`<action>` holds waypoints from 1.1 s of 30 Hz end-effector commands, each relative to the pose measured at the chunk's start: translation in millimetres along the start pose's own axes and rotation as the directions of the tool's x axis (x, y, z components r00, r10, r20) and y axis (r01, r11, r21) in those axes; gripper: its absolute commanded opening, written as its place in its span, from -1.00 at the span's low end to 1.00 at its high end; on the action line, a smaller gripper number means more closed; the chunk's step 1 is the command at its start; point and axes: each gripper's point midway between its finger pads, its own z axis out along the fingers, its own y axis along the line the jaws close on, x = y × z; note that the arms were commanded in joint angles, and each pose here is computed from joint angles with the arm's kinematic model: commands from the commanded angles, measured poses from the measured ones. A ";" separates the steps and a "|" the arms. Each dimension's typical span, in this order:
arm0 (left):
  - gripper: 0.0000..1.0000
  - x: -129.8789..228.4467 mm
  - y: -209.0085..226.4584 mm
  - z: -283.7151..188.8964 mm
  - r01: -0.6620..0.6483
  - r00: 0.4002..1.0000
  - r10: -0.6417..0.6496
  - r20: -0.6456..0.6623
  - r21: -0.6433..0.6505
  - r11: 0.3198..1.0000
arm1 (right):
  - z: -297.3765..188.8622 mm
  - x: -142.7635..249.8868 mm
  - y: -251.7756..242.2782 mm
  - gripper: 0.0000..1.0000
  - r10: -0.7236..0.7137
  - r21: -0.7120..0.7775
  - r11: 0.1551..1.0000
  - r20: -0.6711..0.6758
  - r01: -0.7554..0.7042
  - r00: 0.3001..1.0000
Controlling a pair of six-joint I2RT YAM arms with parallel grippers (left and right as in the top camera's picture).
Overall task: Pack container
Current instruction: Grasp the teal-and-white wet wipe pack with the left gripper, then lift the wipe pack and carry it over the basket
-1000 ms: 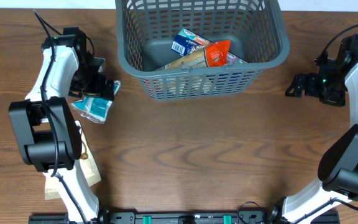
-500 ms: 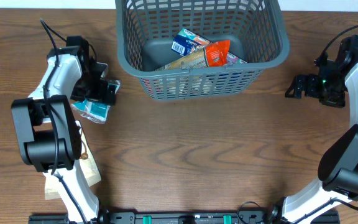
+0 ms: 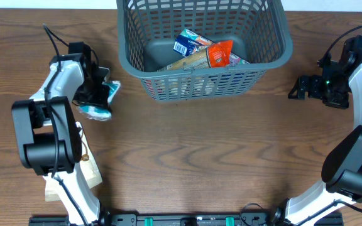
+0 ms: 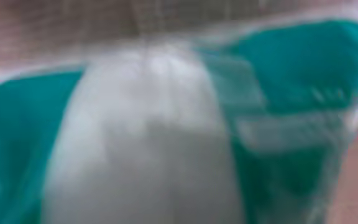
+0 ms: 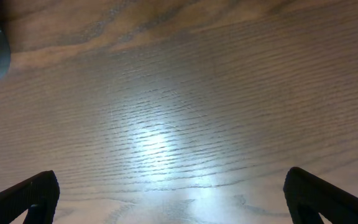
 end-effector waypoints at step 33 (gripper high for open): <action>-0.89 -7.4 -9.1 -306.9 0.113 0.642 0.072 0.764 -0.187 0.976 | -0.5 0.9 -0.9 0.98 -0.024 0.024 0.999 -0.003 0.024 1.000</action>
